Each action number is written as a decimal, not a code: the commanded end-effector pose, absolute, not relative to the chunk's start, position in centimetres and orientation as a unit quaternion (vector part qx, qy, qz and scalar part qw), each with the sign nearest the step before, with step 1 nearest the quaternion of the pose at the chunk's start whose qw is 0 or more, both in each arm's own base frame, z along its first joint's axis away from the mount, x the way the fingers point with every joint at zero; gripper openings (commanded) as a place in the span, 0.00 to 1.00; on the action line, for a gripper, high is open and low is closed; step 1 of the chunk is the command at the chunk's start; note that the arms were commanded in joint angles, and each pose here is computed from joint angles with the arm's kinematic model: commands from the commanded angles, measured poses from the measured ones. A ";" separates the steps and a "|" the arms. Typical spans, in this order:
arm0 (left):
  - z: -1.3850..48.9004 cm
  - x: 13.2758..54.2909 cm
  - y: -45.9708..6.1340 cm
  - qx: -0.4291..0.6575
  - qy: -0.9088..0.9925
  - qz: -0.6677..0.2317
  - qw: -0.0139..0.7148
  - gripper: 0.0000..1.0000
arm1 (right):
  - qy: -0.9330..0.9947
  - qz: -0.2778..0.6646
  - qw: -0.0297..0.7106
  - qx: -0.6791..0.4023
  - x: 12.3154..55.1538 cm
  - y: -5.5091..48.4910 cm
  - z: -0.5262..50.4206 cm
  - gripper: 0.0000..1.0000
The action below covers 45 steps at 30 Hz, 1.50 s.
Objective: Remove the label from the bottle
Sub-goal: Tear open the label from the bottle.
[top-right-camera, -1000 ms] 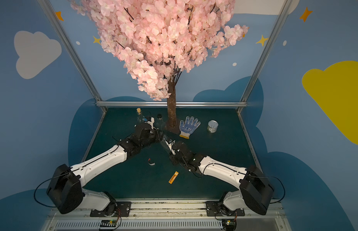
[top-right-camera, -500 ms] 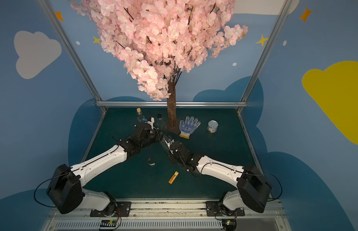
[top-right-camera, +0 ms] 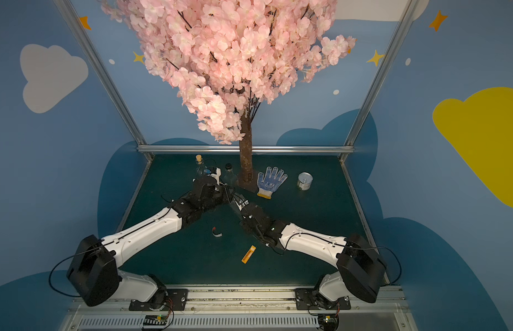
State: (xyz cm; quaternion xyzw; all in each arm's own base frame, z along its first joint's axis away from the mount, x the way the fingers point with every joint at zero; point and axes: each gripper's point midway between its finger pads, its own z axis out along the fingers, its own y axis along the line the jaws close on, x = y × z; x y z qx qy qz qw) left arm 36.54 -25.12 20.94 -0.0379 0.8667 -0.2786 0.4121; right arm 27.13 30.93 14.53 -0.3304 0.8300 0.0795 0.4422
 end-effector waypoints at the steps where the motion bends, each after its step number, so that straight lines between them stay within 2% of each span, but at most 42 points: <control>1: 20.6 36.3 -25.8 -0.021 0.870 -0.281 0.404 0.02 | 0.827 0.069 0.459 -0.316 28.1 31.2 15.6 0.00; 45: 19.9 35.6 -24.6 -0.001 0.888 -0.245 0.388 0.02 | 0.829 0.029 0.480 -0.285 28.8 28.5 17.0 0.00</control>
